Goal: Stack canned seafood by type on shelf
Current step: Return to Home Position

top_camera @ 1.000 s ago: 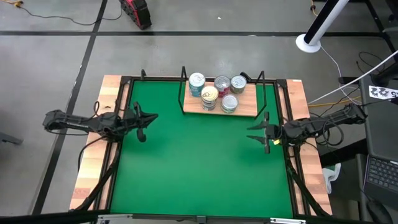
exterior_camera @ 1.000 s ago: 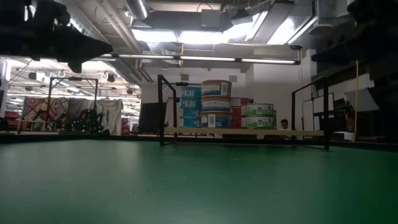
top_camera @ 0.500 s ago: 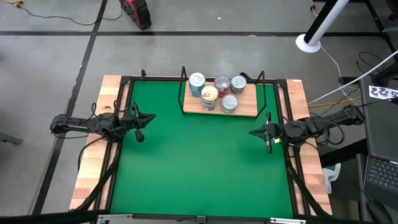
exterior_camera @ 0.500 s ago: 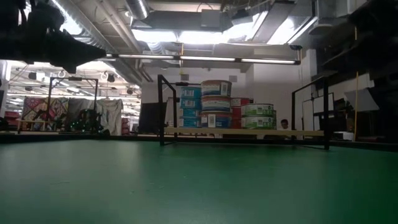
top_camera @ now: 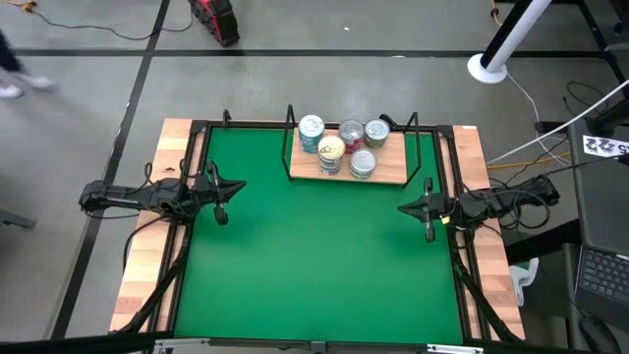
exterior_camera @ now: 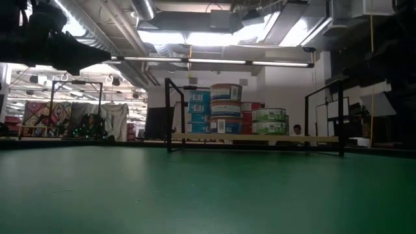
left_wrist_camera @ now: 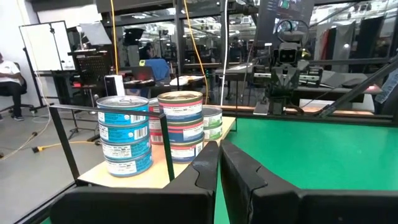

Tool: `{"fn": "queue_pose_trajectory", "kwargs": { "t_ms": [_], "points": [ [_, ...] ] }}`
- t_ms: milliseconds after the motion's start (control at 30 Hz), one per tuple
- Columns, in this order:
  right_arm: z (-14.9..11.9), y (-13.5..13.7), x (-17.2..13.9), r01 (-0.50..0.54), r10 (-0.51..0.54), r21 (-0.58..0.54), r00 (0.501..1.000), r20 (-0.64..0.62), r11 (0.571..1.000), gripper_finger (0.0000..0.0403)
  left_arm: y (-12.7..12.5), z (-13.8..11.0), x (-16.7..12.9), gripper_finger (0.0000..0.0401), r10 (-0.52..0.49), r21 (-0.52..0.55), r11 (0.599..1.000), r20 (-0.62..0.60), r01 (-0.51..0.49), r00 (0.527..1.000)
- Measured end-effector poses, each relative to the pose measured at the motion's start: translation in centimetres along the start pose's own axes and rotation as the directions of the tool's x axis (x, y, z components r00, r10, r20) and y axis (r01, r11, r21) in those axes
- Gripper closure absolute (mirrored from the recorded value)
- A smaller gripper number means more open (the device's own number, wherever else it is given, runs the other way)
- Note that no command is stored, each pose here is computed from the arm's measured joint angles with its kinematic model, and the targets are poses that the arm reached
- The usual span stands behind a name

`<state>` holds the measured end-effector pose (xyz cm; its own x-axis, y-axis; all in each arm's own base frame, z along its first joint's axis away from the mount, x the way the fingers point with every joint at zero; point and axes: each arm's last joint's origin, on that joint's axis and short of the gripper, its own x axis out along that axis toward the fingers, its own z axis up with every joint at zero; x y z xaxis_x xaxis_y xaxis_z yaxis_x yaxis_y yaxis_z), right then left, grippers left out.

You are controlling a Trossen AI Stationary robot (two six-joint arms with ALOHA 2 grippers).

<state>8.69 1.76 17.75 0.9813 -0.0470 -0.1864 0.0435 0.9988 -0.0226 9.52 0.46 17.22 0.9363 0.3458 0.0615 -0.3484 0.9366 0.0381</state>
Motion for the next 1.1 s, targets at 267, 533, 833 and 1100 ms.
{"fn": "queue_pose_trajectory", "kwargs": {
  "t_ms": [267,533,833,1100],
  "points": [
    [-0.33,0.34,0.13,-0.108,0.108,-0.002,0.992,0.070,0.994,0.0397,0.00,0.00,0.00,0.0388,0.000,0.007,1.000,0.000,0.000,1.000],
    [-0.17,0.70,0.10,-0.218,0.223,-0.064,0.970,0.097,0.974,0.0396,-0.03,-0.07,0.05,0.0388,-0.001,0.008,1.000,-0.008,0.001,1.000],
    [-0.16,0.48,0.14,-0.135,0.149,-0.131,0.984,0.099,0.982,0.0395,-0.03,-0.07,0.05,0.0388,-0.001,0.015,1.000,-0.008,0.001,1.000],
    [-0.22,0.42,0.14,-0.119,0.132,-0.131,0.987,0.089,0.984,0.0395,-0.03,-0.07,0.05,0.0388,-0.001,0.014,1.000,-0.008,0.001,1.000]
  ]
}}
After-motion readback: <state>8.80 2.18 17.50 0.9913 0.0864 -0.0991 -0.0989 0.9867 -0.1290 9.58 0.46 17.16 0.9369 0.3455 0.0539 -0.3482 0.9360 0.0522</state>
